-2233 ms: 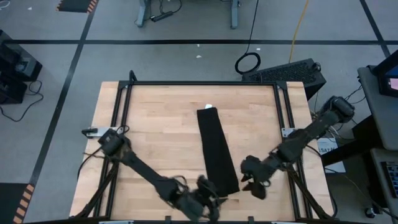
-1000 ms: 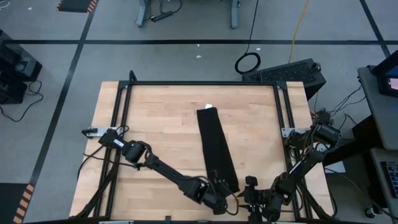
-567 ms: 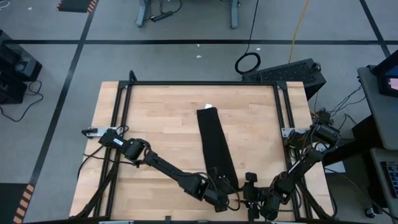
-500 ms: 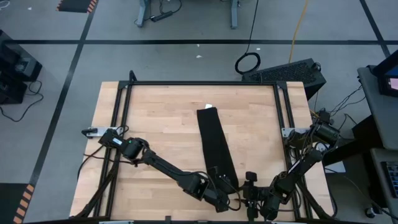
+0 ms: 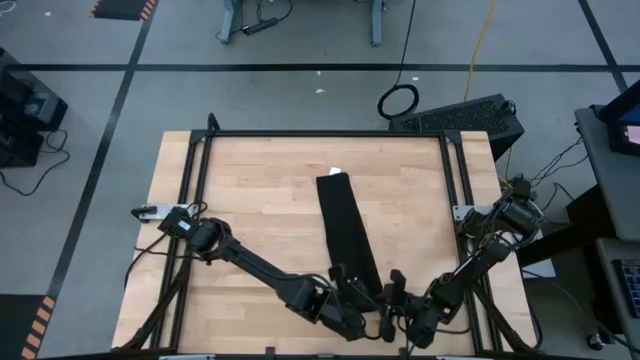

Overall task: Roll napkin
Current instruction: Fold the black napkin

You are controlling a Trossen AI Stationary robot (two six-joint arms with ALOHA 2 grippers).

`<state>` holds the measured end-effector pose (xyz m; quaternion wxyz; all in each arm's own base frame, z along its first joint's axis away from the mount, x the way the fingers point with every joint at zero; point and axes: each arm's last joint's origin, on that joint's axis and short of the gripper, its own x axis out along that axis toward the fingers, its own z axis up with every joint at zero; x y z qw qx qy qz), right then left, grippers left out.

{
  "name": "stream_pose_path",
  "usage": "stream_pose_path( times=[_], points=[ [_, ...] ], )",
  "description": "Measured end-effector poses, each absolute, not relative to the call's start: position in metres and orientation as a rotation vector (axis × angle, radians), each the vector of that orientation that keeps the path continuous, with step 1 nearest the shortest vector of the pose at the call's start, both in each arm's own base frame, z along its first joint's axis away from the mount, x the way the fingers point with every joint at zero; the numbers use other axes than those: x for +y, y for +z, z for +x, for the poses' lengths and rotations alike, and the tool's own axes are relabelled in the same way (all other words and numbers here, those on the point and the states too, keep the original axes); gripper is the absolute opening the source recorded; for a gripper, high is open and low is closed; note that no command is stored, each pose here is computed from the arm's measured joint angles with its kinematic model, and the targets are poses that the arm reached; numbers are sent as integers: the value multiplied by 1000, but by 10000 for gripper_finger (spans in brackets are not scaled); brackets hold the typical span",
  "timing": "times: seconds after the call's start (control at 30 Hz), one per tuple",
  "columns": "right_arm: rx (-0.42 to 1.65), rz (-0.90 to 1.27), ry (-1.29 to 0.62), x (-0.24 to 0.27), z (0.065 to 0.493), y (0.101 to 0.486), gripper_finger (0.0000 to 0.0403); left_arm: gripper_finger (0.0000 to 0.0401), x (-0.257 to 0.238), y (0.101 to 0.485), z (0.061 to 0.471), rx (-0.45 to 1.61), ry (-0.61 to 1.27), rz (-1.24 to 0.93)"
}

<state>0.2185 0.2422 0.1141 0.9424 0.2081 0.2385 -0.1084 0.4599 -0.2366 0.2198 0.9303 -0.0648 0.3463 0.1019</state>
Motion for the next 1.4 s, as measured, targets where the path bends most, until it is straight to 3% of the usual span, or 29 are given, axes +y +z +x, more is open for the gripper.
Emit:
stream_pose_path(
  times=[0.6,1.1,1.4],
  points=[
    [412,448,-212,247,251,69,1,4,-233,235,472,544,233,-212],
    [492,390,-109,255,242,100,4,4,-242,239,470,530,163,-248],
    [641,345,-116,251,231,98,4,4,-250,235,465,566,130,-245]
  ],
)
